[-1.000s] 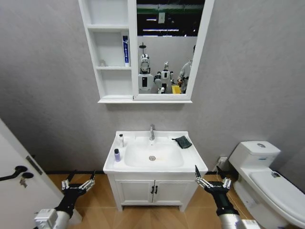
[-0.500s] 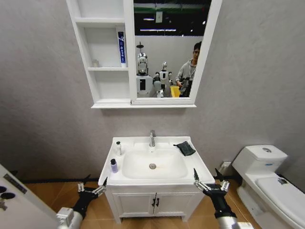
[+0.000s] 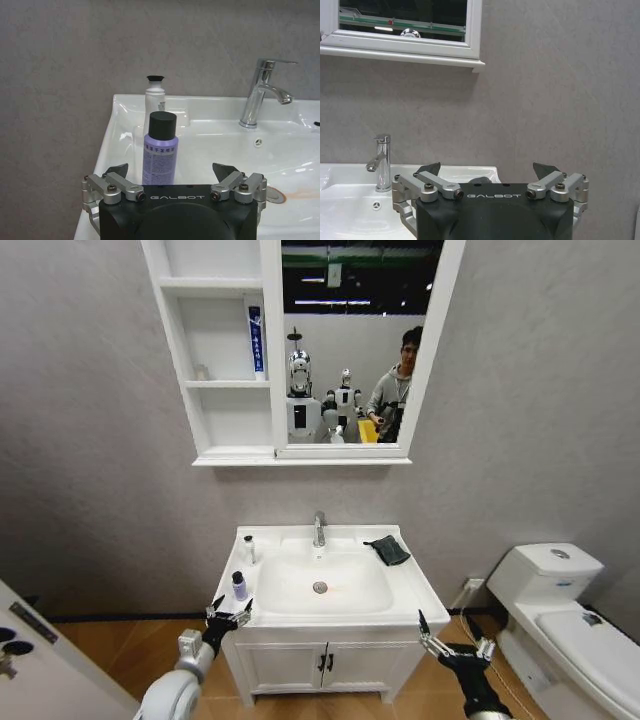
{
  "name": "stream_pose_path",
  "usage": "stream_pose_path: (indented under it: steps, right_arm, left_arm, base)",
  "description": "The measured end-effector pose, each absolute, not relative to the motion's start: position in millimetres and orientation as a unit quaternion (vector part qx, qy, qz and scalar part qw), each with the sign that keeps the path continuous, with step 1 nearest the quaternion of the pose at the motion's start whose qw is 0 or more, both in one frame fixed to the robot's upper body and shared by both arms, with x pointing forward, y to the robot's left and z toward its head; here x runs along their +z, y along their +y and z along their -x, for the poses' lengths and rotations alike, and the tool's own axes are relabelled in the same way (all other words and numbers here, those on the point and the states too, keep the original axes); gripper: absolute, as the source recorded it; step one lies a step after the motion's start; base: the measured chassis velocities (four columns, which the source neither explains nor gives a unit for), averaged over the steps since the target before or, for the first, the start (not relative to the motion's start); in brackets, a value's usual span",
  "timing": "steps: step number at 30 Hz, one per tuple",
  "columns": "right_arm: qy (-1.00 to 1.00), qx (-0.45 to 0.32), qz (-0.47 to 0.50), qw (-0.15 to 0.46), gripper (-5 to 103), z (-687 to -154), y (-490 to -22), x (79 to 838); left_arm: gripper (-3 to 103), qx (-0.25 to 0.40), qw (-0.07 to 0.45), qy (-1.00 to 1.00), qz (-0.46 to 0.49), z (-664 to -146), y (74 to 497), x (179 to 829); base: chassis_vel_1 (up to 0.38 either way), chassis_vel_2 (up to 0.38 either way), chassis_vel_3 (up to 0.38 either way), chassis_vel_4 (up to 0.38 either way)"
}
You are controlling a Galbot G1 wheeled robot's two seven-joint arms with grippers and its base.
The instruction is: Move facial cleanser and shampoo from washbasin to cabinet, then wipe washbasin with towel.
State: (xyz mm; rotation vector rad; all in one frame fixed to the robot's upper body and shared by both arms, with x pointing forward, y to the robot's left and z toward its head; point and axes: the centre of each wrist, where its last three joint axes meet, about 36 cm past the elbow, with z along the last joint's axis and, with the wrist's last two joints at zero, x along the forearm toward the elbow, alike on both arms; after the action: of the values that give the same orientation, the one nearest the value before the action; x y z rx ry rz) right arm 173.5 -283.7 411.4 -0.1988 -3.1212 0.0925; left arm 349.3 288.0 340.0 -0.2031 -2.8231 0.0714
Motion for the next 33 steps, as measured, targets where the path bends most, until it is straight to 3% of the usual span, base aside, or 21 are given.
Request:
stream_pose_path:
  steps: [10, 13, 14, 15, 17, 21, 23, 29, 33]
  right_arm:
    - [-0.996, 0.041, 0.083, 0.019, 100, -169, -288, 410]
    - [-0.995, 0.043, 0.089, 0.020, 100, -170, -289, 409]
    - [-0.995, 0.042, 0.091, 0.021, 100, -170, -290, 410]
    - [-0.995, 0.042, 0.091, 0.021, 100, -170, -290, 410]
    - [-0.995, 0.039, 0.093, 0.020, 100, -171, -289, 410]
    - [-0.995, 0.037, 0.094, 0.019, 100, -172, -289, 410]
    - [-0.995, 0.034, 0.096, 0.018, 100, -173, -289, 410]
    - [-0.995, 0.031, 0.096, 0.014, 100, -176, -288, 411]
    - [-0.995, 0.026, 0.093, 0.012, 100, -178, -285, 411]
  left_arm:
    - [95, 0.029, 0.159, -0.985, 0.057, -393, 289, 331]
    - [87, 0.026, 0.160, -0.985, 0.060, -396, 288, 329]
    - [76, 0.026, 0.159, -0.985, 0.063, -397, 286, 328]
    - [76, 0.026, 0.159, -0.985, 0.063, -397, 286, 328]
    - [65, 0.027, 0.159, -0.985, 0.067, -395, 286, 329]
    - [59, 0.026, 0.159, -0.984, 0.069, -391, 287, 329]
    - [43, 0.026, 0.157, -0.984, 0.078, -384, 288, 332]
    - [42, 0.013, 0.129, -0.988, 0.088, -375, 291, 353]
    - [42, -0.007, 0.079, -0.992, 0.103, -375, 296, 398]
  base:
    - [0.000, 0.000, 0.000, 0.000]
    - [0.000, 0.000, 0.000, 0.000]
    - [0.000, 0.000, 0.000, 0.000]
    - [0.000, 0.000, 0.000, 0.000]
    - [0.000, 0.000, 0.000, 0.000]
    - [0.000, 0.000, 0.000, 0.000]
    - [0.000, 0.000, 0.000, 0.000]
    - [0.000, 0.000, 0.000, 0.000]
    - [0.000, 0.000, 0.000, 0.000]
